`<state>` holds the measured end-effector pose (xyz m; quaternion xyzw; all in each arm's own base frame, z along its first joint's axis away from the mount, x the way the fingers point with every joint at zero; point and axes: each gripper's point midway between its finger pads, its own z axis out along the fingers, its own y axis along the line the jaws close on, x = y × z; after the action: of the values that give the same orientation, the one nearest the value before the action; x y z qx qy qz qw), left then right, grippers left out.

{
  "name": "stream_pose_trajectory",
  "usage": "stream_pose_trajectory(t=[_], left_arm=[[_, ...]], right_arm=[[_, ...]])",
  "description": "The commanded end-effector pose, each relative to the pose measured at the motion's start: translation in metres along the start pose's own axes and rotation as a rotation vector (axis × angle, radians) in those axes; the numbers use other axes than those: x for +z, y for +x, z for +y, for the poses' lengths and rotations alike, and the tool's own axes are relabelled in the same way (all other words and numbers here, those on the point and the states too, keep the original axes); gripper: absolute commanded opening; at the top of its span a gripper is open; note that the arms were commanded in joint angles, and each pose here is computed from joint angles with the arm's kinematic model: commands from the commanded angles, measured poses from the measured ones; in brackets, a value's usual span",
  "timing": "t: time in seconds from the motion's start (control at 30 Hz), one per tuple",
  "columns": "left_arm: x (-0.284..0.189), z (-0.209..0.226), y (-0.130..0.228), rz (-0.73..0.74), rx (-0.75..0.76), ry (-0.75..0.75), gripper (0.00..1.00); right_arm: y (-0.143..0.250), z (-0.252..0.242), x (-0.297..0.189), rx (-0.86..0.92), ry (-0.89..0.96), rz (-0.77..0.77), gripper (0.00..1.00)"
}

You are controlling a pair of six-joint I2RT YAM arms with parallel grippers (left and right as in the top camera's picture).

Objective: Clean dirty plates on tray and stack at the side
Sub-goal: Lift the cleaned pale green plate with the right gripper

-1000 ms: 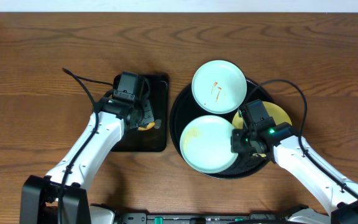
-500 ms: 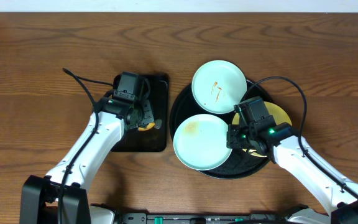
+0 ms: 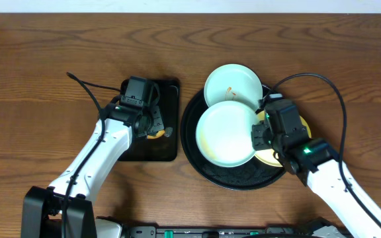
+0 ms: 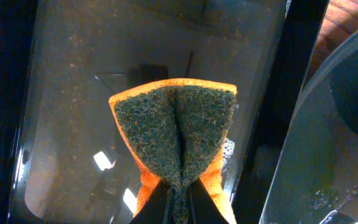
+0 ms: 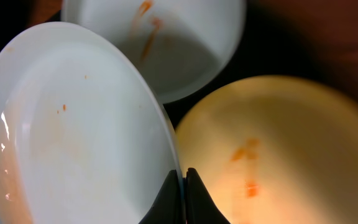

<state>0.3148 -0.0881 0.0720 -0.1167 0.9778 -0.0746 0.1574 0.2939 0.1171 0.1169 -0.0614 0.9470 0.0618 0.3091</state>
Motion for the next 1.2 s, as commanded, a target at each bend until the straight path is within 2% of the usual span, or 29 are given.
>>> stream_pose_trajectory(t=[0.0, 0.17, 0.37, 0.7, 1.0, 1.17], left_arm=[[0.000, 0.001, -0.001, 0.000, 0.013, -0.003, 0.07], [0.000, 0.001, -0.002, -0.003, 0.013, -0.001, 0.07], [0.000, 0.001, -0.002, -0.003, 0.013, -0.001, 0.07], [0.000, 0.001, -0.002, -0.003, 0.013, -0.001, 0.08], [0.000, 0.001, -0.002, -0.003, 0.013, -0.001, 0.07], [0.000, 0.001, -0.002, -0.003, 0.013, -0.001, 0.07]], right_arm=[[-0.024, -0.027, -0.015, -0.098, 0.179, -0.099, 0.01], [-0.033, -0.039, -0.026, -0.199, 0.333, -0.149, 0.01], [-0.049, -0.023, -0.045, -0.384, 0.472, -0.247, 0.01], [-0.065, 0.035, -0.075, -0.643, 0.529, -0.411, 0.01], [-0.070, 0.044, -0.081, -0.640, 0.527, -0.456, 0.01], [-0.073, 0.032, -0.078, -0.484, 0.512, -0.470, 0.01]])
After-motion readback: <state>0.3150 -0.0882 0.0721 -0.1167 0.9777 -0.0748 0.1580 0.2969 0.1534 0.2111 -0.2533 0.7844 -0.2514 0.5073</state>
